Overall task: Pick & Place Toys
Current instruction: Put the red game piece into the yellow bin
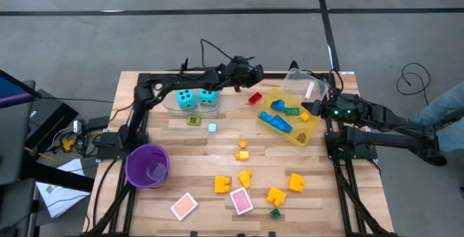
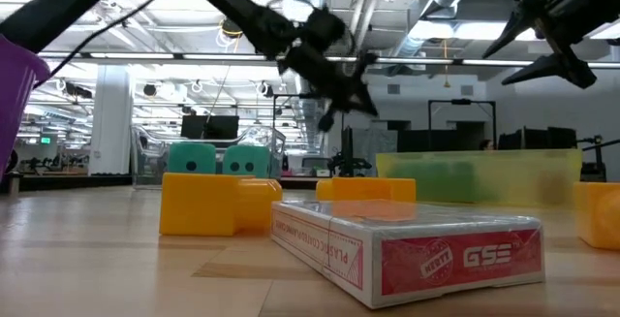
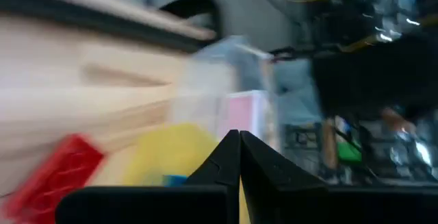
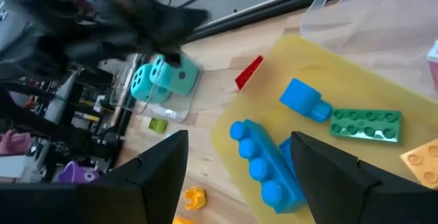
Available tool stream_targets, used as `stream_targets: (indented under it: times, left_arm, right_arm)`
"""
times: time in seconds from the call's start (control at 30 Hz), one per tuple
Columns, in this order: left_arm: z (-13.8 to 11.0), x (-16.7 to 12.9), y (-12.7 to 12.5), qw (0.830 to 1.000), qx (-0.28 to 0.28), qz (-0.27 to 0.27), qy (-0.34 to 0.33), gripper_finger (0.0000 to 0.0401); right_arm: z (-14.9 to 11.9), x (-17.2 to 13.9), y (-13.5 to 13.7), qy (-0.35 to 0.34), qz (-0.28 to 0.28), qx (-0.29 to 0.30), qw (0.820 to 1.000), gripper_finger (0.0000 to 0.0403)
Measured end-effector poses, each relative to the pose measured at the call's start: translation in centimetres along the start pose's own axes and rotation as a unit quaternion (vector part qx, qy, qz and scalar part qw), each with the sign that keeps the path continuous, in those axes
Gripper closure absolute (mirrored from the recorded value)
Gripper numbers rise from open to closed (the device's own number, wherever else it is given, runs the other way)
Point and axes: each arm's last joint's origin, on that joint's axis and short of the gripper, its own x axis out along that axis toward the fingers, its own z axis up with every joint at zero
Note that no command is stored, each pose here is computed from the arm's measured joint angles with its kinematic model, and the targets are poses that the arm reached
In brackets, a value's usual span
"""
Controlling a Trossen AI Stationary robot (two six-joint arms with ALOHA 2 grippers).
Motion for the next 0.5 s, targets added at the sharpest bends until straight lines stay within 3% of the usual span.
stream_targets:
  times: [0.13, 0.37, 0.5]
  left_arm:
    - [-1.4, 1.6, 1.9, 0.998, -0.054, 0.036, -0.002, 0.04]
    - [-2.2, 1.6, 1.5, 0.991, -0.114, 0.047, -0.058, 0.0401]
    - [-1.9, 1.5, 0.6, 0.99, -0.126, 0.003, -0.061, 0.0401]
  right_arm:
    - [-0.1, 0.0, 0.1, 0.007, 0.006, -0.004, 1.0, 0.0155]
    - [-0.3, -0.1, 0.2, 0.014, 0.011, -0.017, 1.0, 0.0155]
    - [-0.3, -0.1, 0.2, 0.014, 0.011, -0.023, 1.0, 0.0155]
